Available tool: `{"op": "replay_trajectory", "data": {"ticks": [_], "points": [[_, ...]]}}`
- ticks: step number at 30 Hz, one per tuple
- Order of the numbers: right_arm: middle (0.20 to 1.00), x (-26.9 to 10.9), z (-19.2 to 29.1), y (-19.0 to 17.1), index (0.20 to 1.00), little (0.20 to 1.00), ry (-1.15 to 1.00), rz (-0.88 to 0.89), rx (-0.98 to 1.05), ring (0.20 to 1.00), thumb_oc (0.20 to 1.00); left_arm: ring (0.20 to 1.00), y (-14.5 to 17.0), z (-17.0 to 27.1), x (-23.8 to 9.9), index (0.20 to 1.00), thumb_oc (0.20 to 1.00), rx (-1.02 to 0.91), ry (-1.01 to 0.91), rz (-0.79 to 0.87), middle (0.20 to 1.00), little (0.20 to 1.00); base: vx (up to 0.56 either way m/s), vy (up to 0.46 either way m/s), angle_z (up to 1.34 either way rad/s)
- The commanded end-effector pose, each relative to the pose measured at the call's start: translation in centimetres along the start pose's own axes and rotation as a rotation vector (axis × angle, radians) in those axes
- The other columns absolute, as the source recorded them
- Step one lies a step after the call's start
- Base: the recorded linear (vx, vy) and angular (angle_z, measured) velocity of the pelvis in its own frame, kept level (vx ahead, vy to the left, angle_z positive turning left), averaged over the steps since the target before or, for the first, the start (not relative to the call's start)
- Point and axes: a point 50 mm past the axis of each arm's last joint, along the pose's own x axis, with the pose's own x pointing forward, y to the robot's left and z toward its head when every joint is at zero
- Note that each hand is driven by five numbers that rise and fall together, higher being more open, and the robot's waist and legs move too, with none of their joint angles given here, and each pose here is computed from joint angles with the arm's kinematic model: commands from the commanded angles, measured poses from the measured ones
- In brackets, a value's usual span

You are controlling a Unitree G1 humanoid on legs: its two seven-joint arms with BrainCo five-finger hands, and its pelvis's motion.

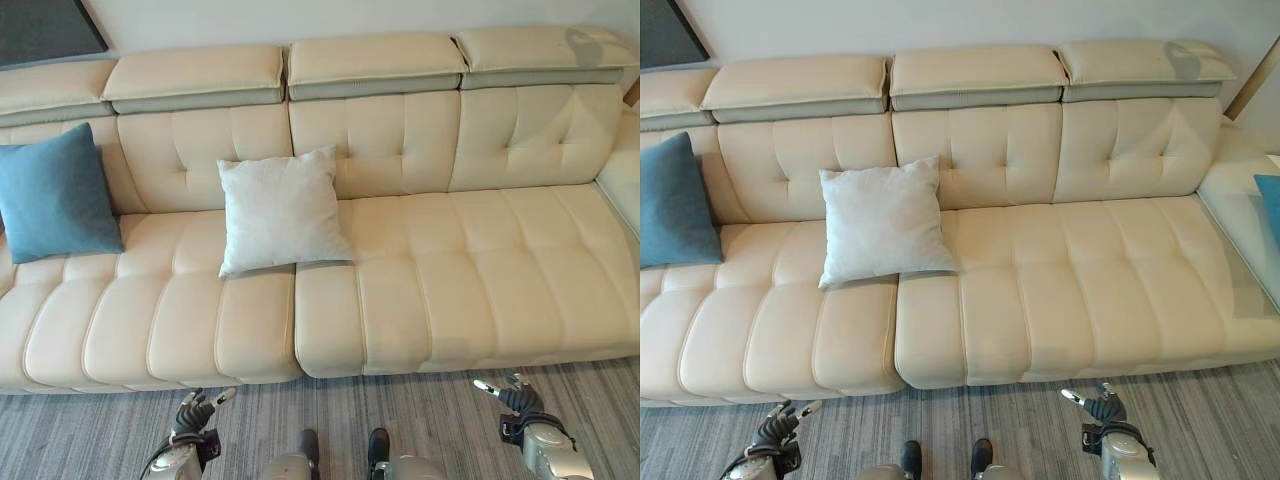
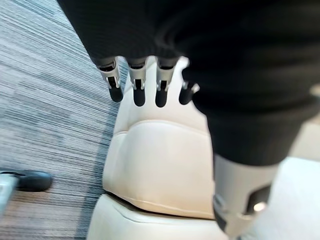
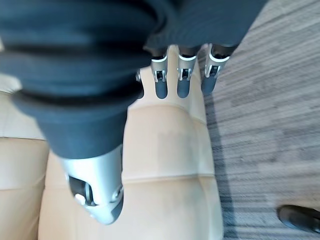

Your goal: Pick up all the scattered cushions and arrange them neatly on the sofa.

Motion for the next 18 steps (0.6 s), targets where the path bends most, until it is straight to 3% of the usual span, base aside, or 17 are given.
{"op": "replay_trajectory", "data": {"ticks": [1, 12, 18], "points": [[1.0, 0.2, 2.2, 1.0, 1.0, 1.0, -0.087, 0.025, 0.0, 1.0, 1.0, 1.0, 1.1, 1.0, -0.2, 1.0, 1.0, 0.057, -0.06, 0.019, 1.0, 1.0, 0.0, 0.069, -0.12], [1.0, -0.4, -0.3, 0.7, 1.0, 1.0, -0.017, 0.013, 0.03, 1.0, 1.0, 1.0, 0.3, 0.4, 0.0, 1.0, 1.0, 0.148, -0.026, -0.025, 1.0, 1.0, -0.06, 0.12, -0.07], [1.0, -0.4, 0.3, -0.3, 1.0, 1.0, -0.038, -0.045, 0.066, 1.0, 1.0, 1.0, -0.5, 2.3, 0.4, 1.0, 1.0, 0.191, -0.092, -0.04, 1.0, 1.0, -0.16, 0.101, -1.46]]}}
